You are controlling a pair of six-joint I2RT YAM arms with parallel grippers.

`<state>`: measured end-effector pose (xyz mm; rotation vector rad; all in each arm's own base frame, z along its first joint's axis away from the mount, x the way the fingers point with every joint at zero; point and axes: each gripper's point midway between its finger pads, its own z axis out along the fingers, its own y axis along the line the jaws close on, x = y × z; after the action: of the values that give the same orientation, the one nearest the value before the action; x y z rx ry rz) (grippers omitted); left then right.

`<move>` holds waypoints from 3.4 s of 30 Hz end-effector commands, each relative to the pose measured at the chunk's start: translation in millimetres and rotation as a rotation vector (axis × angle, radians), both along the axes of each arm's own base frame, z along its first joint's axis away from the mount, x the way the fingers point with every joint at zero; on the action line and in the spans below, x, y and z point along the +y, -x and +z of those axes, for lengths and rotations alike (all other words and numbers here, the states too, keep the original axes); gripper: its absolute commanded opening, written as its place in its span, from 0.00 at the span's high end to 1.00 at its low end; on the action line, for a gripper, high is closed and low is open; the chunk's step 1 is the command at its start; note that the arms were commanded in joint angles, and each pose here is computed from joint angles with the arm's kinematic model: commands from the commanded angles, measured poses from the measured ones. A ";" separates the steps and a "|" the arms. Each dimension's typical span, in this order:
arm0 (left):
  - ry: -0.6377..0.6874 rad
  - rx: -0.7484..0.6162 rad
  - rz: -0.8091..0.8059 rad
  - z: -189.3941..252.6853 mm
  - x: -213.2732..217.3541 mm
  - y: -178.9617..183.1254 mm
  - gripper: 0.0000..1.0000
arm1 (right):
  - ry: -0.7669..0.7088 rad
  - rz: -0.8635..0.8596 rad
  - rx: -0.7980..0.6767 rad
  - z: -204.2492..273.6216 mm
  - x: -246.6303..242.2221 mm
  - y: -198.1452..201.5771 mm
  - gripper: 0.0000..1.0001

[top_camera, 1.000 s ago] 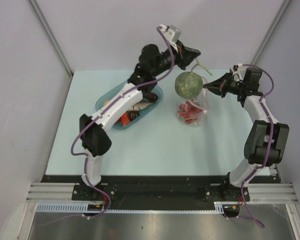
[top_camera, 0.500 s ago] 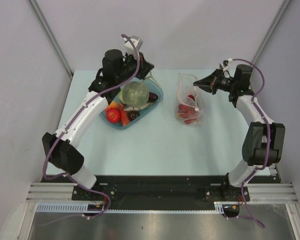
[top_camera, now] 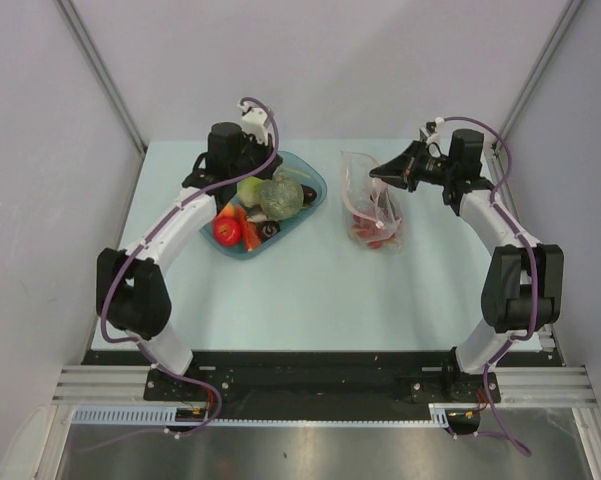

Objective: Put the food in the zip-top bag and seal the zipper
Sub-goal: Place the fake fruit in the bin, then open the zipper of the food storage bag at the center of the board.

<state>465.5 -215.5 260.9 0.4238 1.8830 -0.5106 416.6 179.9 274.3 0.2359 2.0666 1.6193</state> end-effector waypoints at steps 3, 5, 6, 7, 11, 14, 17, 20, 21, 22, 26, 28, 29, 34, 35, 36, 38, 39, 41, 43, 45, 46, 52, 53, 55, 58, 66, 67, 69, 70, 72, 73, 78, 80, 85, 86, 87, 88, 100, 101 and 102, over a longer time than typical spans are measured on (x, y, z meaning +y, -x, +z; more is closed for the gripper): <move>-0.054 -0.017 -0.014 -8.4 -0.9 -12.3 0.96 | 0.022 0.003 -0.092 21.2 2.9 -6.4 1.00; -0.042 0.049 -0.068 -19.1 -8.7 -3.9 0.59 | 0.021 0.004 -0.105 24.2 4.2 -6.5 1.00; -0.014 0.055 -0.095 -12.9 -13.0 0.4 0.49 | 0.020 0.004 -0.106 24.1 4.8 -7.8 1.00; 0.029 0.032 -0.120 5.1 -15.9 9.0 0.42 | 0.020 0.007 -0.110 25.4 5.6 -7.5 1.00; 0.216 0.015 -0.214 45.4 -44.4 44.0 0.20 | 0.013 0.011 -0.116 25.7 9.6 -9.7 1.00; 0.264 0.115 -0.279 45.1 -74.6 68.7 0.20 | 0.005 0.020 -0.121 26.6 13.3 -9.5 1.00; 0.323 0.227 -0.308 38.4 -99.5 83.0 0.21 | -0.003 0.027 -0.116 26.0 15.7 -8.6 1.00; 0.354 0.333 -0.307 24.1 -119.8 86.0 0.21 | -0.004 0.028 -0.106 22.7 16.4 -8.5 1.00; 0.359 0.358 -0.311 20.5 -126.6 84.3 0.22 | -0.003 0.029 -0.107 22.7 16.4 -8.5 1.00; 0.370 0.384 -0.317 20.1 -133.4 88.6 0.22 | -0.004 0.028 -0.109 23.6 16.4 -8.3 1.00; 0.341 0.428 -0.299 15.4 -148.0 91.9 0.28 | -0.012 0.033 -0.120 27.9 16.9 -7.4 1.00; 0.317 0.451 -0.275 7.8 -150.8 91.2 0.32 | -0.014 0.034 -0.129 32.0 16.4 -6.7 1.00; 0.306 0.457 -0.259 7.3 -149.5 90.0 0.36 | -0.014 0.033 -0.136 34.1 14.6 -6.7 1.00; 0.223 0.437 -0.214 -0.8 -136.4 86.2 0.69 | 0.020 0.008 -0.157 36.7 -0.2 -7.2 1.00; 0.202 0.452 -0.206 -5.3 -131.6 87.5 0.81 | 0.034 0.003 -0.131 33.6 -3.9 -4.7 1.00; 0.188 0.451 -0.188 -7.6 -123.3 83.1 0.88 | 0.063 -0.004 -0.168 34.3 -11.1 -6.3 1.00; 0.131 0.446 -0.173 -14.2 -108.1 81.3 1.00 | 0.113 -0.039 -0.119 26.4 -27.3 -3.8 1.00; 0.090 0.422 -0.147 -17.3 -94.3 72.5 1.00 | 0.142 -0.048 -0.144 29.9 -33.9 -4.6 1.00; 0.026 0.417 -0.111 -22.0 -76.6 66.2 1.00 | 0.240 -0.073 -0.149 17.5 -52.0 -1.9 1.00; -0.046 0.387 -0.075 -25.8 -57.3 56.4 1.00 | 0.334 -0.076 -0.188 14.3 -64.9 2.4 1.00; -0.092 0.347 -0.069 -22.2 -48.7 49.0 1.00 | 0.400 -0.069 -0.219 14.8 -70.6 5.9 1.00; -0.119 0.332 -0.052 -21.6 -43.2 45.3 1.00 | 0.464 -0.049 -0.253 13.8 -75.0 9.6 1.00; -0.140 0.222 -0.105 4.4 -46.7 38.3 1.00 | 0.641 0.033 -0.324 11.9 -84.2 23.5 1.00; -0.122 0.219 -0.142 7.1 -52.4 41.8 1.00 | 0.647 0.056 -0.340 11.7 -77.7 25.7 1.00; -0.031 0.183 -0.234 24.7 -70.2 52.0 0.80 | 0.651 0.070 -0.357 11.1 -68.8 28.9 1.00; 0.100 0.166 -0.286 49.5 -97.9 59.3 0.38 | 0.630 0.084 -0.386 13.2 -48.4 30.2 1.00; 0.226 0.367 -0.455 34.9 -176.6 110.5 0.22 | 0.537 0.049 -0.370 21.9 -26.5 23.2 1.00; 0.227 0.390 -0.467 29.1 -182.6 115.1 0.22 | 0.531 0.048 -0.367 21.7 -25.0 22.9 1.00; 0.237 0.396 -0.476 29.3 -187.4 118.6 0.22 | 0.524 0.051 -0.367 20.7 -19.5 23.0 1.00; 0.230 0.394 -0.476 27.7 -190.0 120.5 0.22 | 0.522 0.054 -0.368 21.1 -18.1 23.9 1.00; 0.185 0.395 -0.414 14.3 -186.2 109.3 0.26 | 0.508 0.065 -0.370 21.7 -14.2 26.8 1.00; 0.164 0.379 -0.384 14.9 -182.4 101.0 0.30 | 0.507 0.062 -0.375 23.7 -15.2 27.1 1.00; 0.011 0.376 -0.222 -12.0 -135.8 65.0 0.85 | 0.619 0.098 -0.420 22.5 -39.8 39.4 1.00; -0.100 0.345 -0.226 -14.4 -115.3 58.1 0.96 | 0.735 0.141 -0.451 16.5 -61.0 46.7 1.00; -0.272 0.233 -0.230 -4.4 -86.2 39.6 1.00 | 0.960 0.313 -0.565 0.3 -84.0 70.5 1.00; -0.283 0.228 -0.223 -4.1 -82.2 36.6 1.00 | 1.020 0.381 -0.604 -6.7 -88.1 77.1 1.00; -0.283 0.217 -0.214 -0.4 -79.4 32.0 1.00 | 1.050 0.418 -0.633 -10.3 -90.3 80.8 1.00; -0.289 0.238 -0.198 -6.4 -71.8 26.1 1.00 | 1.076 0.437 -0.654 -13.2 -94.1 84.9 1.00; -0.122 0.264 -0.369 0.0 -110.7 35.1 0.56 | 0.992 0.377 -0.646 -34.5 -38.1 65.1 1.00; -0.115 0.257 -0.367 3.0 -109.2 34.5 0.52 | 1.004 0.358 -0.635 -36.1 -39.8 59.8 1.00; -0.094 0.247 -0.370 10.7 -101.2 34.7 0.48 | 1.011 0.345 -0.624 -36.7 -42.0 57.3 1.00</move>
<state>427.0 -324.7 230.6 0.8125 2.2159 -0.6917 338.8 138.6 236.7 -0.9994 2.1399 0.5366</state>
